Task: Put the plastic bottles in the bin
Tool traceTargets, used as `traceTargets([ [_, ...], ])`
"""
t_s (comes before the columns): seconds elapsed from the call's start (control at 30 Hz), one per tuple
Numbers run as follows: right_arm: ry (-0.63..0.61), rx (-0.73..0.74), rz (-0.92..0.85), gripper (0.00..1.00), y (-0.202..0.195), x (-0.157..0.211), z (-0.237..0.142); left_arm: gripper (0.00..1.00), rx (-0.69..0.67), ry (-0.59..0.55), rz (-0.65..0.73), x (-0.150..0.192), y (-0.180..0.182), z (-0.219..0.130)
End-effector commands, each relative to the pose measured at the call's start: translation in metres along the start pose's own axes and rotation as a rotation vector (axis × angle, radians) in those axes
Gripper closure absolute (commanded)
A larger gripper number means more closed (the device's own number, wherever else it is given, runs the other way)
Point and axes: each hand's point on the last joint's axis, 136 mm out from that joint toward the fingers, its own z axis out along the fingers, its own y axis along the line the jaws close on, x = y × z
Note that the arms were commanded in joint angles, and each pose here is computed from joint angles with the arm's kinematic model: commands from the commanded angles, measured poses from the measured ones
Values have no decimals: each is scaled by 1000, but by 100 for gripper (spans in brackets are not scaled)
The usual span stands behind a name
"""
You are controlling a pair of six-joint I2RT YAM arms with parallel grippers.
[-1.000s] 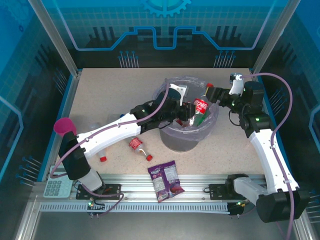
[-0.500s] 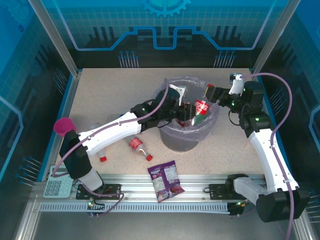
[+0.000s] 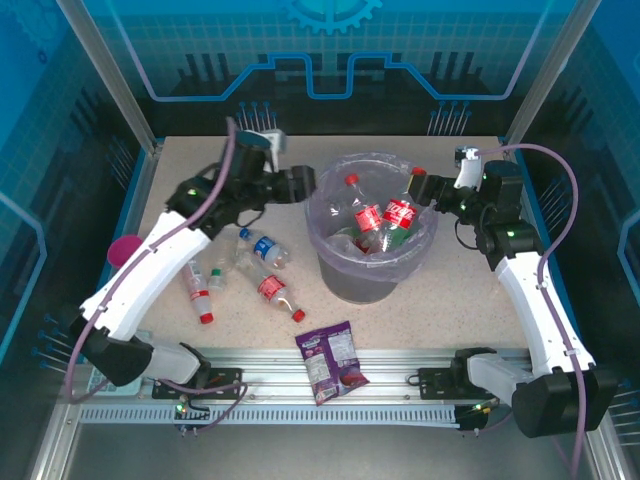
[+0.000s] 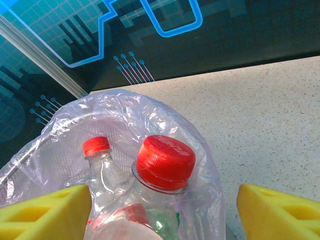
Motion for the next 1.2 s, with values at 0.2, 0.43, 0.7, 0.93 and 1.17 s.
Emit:
traceTargets([
  [0.2,-15,16,-50,22,-2,-9,-5,18,-374,336,-117,89,147,-6],
  [0.43,-1,9,-51,22,-4,-6,0,16,-576,376,-306,142,222,-12],
  [0.7,9,-5,-52,23,-5,-6,7,5,-758,323,-444,169,279,-1],
  [0.93,21,-3,-61,23,-6,-5,7,8,-850,264,-520,180,311,1],
  [1.17,32,-8,-61,23,-7,-3,9,21,-849,247,-602,195,324,10],
])
